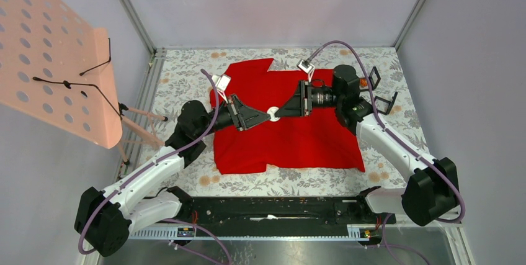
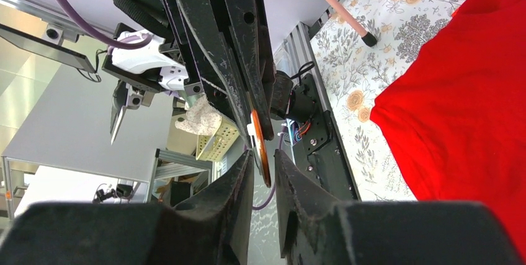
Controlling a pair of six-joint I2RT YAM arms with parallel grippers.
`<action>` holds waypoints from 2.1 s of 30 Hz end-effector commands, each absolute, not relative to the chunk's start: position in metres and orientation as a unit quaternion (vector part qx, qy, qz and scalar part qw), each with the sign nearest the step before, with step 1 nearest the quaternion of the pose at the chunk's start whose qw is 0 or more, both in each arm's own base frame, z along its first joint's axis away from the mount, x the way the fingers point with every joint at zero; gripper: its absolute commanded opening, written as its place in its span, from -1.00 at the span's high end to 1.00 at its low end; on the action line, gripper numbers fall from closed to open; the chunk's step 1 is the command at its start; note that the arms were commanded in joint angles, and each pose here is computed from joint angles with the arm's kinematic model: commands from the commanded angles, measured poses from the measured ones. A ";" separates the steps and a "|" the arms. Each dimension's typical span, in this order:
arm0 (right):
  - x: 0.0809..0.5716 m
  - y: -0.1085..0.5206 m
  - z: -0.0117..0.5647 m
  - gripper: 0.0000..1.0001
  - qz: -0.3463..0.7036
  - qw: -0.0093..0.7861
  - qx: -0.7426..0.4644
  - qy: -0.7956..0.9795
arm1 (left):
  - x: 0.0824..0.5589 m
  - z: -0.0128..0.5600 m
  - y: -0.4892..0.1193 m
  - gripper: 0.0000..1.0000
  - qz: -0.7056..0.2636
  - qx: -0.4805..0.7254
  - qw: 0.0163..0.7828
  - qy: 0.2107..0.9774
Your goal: Pin the brooch onto the clothing
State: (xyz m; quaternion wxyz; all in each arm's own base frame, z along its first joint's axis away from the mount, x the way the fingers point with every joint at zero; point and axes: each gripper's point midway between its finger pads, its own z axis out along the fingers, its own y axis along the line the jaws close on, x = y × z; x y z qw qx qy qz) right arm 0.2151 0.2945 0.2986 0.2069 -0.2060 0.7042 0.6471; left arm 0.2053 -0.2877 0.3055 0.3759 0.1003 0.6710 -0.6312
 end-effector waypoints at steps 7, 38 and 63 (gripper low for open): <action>0.241 0.301 0.282 0.65 0.592 0.209 -0.174 0.759 | 0.204 0.315 -0.288 1.00 -0.636 0.116 0.392 0.654; 0.267 0.226 0.264 -0.44 0.346 0.395 -0.128 0.842 | 0.268 0.232 -0.233 1.00 -0.448 -0.014 0.432 0.782; 0.291 0.392 0.106 -0.40 0.196 0.341 -0.168 0.904 | 0.271 0.125 -0.106 1.00 -0.233 -0.228 0.495 0.806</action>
